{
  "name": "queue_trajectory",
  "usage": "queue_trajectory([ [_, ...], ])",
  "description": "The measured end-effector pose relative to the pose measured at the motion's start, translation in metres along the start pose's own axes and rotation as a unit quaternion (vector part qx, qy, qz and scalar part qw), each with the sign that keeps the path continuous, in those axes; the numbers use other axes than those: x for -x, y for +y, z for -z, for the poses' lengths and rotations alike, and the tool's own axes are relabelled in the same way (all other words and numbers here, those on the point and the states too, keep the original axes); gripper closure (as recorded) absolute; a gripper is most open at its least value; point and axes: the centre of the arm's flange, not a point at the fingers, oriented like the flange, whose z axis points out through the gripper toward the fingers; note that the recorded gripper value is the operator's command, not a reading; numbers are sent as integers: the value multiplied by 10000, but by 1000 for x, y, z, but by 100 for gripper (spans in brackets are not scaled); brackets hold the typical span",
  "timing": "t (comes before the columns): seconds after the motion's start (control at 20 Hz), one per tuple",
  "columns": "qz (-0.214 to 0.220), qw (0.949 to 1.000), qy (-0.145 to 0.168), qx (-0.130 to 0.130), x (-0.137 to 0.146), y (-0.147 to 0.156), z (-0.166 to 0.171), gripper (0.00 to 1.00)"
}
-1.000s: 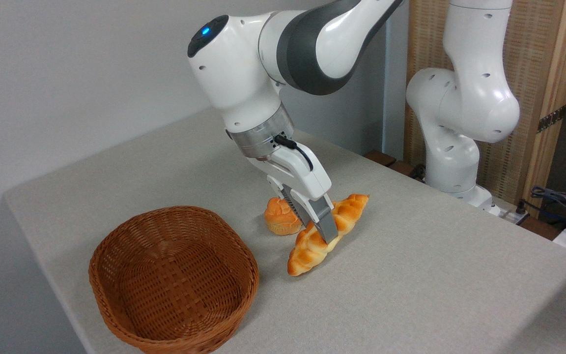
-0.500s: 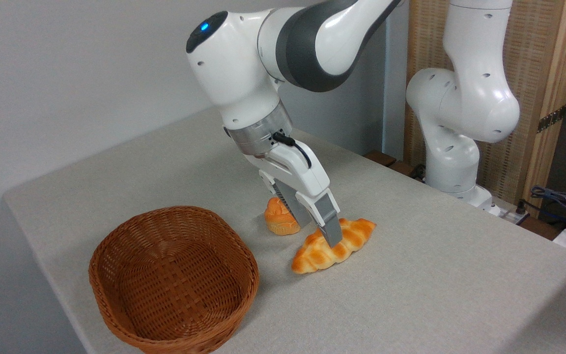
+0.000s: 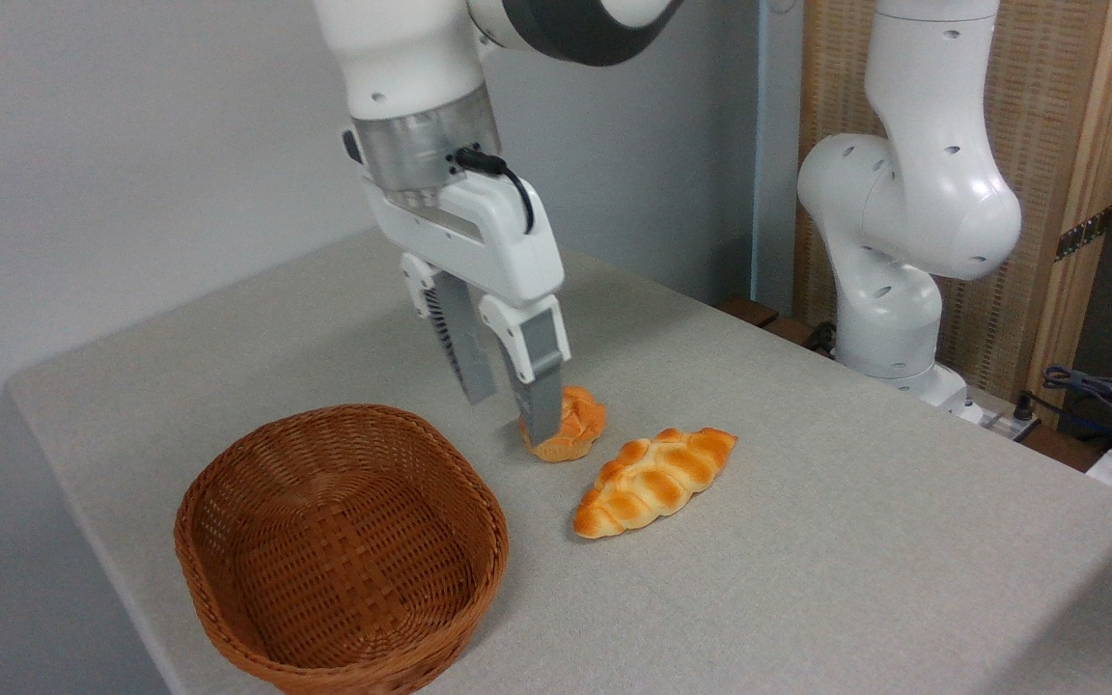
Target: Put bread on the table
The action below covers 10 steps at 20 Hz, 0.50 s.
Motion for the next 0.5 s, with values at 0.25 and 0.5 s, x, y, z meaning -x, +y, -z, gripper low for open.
queue_trajectory([
  [0.25, 261, 9991, 323, 72, -13, 1, 18, 0],
  [0.5, 398, 9970, 667, 3, -16, 0, 48, 0],
])
